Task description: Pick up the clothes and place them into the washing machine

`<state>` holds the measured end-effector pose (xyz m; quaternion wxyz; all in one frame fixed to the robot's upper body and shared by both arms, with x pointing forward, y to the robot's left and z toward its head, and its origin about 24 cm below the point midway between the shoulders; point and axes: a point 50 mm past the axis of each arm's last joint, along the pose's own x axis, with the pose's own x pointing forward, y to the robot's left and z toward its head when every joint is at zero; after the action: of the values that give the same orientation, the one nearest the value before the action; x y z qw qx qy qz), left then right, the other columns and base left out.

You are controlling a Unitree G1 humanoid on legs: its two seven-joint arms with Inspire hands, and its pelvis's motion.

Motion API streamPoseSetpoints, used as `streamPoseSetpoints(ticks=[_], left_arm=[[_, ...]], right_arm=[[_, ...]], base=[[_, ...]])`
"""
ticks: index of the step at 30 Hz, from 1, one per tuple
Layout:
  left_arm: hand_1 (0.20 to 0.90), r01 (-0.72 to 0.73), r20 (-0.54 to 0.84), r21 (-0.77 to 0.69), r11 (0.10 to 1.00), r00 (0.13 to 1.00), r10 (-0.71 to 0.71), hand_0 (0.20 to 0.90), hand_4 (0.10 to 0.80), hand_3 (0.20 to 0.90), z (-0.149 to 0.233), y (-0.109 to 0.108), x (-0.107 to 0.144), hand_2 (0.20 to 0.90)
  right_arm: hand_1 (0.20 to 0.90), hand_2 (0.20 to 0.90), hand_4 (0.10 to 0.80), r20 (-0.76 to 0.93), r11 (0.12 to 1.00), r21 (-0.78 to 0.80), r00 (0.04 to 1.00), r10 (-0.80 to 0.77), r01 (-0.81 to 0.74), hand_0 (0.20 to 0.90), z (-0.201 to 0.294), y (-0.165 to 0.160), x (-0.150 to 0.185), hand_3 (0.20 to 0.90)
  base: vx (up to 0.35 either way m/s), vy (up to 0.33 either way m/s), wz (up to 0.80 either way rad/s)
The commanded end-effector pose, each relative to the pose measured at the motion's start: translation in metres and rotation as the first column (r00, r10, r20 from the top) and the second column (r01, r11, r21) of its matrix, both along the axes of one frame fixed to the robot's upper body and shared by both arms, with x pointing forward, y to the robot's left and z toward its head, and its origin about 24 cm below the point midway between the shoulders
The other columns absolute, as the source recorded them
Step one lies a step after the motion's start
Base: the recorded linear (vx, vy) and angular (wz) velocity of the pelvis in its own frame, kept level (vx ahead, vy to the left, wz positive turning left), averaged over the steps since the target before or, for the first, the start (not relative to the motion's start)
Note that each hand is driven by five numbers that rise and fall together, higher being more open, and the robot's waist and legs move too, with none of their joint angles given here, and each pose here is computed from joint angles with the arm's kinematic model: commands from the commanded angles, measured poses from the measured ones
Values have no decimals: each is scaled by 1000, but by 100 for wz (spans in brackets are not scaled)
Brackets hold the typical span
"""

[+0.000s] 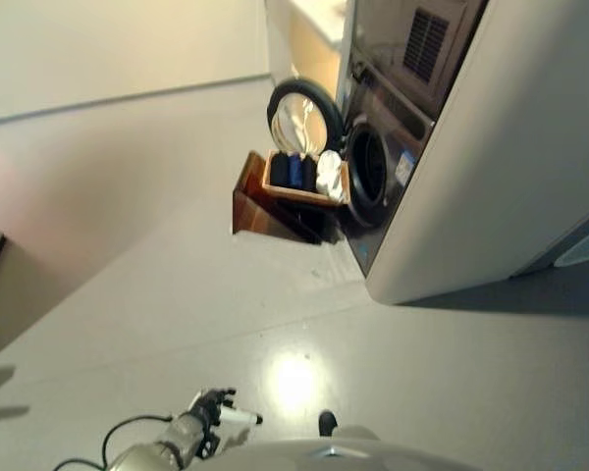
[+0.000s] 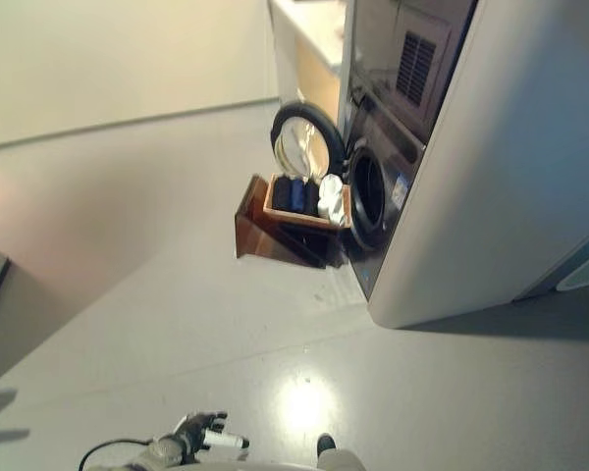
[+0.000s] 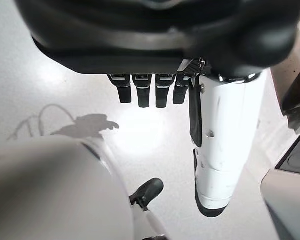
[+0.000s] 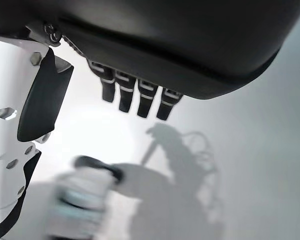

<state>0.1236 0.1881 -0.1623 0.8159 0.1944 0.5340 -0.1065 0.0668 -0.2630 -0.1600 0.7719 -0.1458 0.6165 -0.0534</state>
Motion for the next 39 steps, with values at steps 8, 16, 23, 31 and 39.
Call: streamPoseSetpoints(ticks=[8,16,23,31,39], left_arm=[[900,-30,98,83,996,995,21,900,800,900,10,30,11,900],[900,-65,9,124,990,998,64,900,800,900,5,46,-14,900],[900,-72,25,169,983,997,69,900,800,900,11,64,-8,900],[900,-33,64,170,985,998,22,900,800,900,15,62,4,900],[900,12,111,130,991,993,-26,900,800,900,16,47,18,900]], right_arm=[[900,900,800,141,991,-102,985,96,-83,900,14,-10,44,900],[900,900,800,127,991,-30,983,134,-131,900,5,16,43,900],[900,900,800,95,996,0,991,94,-95,900,2,17,33,900],[900,900,800,43,999,-30,999,31,-30,900,1,3,8,900],[900,900,800,1,999,-41,1000,8,-8,900,0,0,-4,900]], base=[[426,5,-1],[461,160,-67],[345,216,-65],[349,159,-17],[418,-58,24]])
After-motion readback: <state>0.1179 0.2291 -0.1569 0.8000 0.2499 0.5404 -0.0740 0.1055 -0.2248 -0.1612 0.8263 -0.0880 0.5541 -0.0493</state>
